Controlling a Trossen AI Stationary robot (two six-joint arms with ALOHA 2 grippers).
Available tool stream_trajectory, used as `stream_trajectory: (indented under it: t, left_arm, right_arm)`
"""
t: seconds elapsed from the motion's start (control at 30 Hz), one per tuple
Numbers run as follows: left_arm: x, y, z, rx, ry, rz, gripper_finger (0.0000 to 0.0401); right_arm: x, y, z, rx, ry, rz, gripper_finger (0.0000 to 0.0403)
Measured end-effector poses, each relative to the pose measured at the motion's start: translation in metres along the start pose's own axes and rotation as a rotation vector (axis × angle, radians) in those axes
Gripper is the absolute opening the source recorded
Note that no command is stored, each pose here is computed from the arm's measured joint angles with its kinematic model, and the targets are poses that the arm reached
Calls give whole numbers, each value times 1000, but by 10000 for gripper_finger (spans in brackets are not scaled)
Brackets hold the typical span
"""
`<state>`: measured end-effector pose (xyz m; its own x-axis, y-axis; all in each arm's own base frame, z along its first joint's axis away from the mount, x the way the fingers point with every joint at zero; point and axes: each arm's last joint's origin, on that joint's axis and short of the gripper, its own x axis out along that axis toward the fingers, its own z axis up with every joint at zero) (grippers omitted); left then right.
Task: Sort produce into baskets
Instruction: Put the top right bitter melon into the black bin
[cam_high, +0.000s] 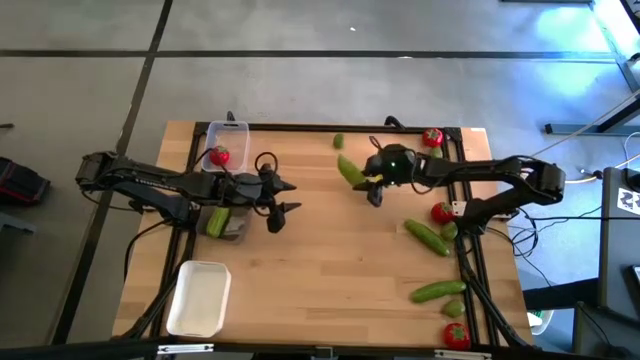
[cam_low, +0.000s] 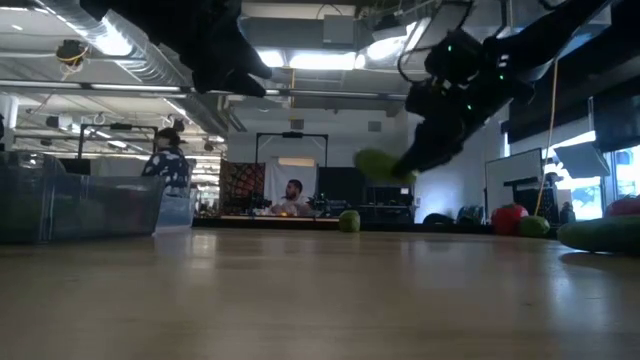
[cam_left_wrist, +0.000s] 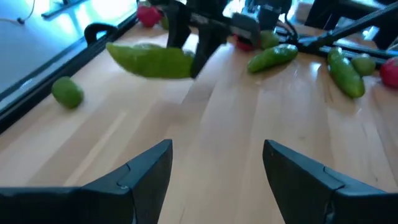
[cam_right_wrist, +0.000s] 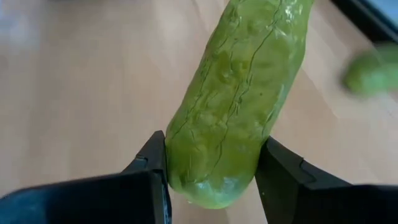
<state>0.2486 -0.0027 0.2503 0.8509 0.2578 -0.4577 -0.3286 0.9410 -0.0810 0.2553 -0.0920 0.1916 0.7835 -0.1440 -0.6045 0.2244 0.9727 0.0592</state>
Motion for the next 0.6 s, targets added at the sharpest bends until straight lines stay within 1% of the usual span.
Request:
stream_trajectory:
  t: [0.2, 0.3, 0.43, 0.6]
  left_arm:
    - [17, -5, 0, -23, -41, -10, 246]
    - [26, -9, 2, -58, -97, -26, 246]
    - [35, -12, 6, -100, -171, -46, 246]
    - [38, -14, 12, -153, -248, -68, 246]
  right_arm:
    - [1, 28, 16, -80, -166, 80, 137]
    - [0, 39, 23, -117, -241, 113, 137]
    - [-2, 54, 27, -182, -300, 150, 137]
    - [-4, 69, 32, -232, -368, 190, 137]
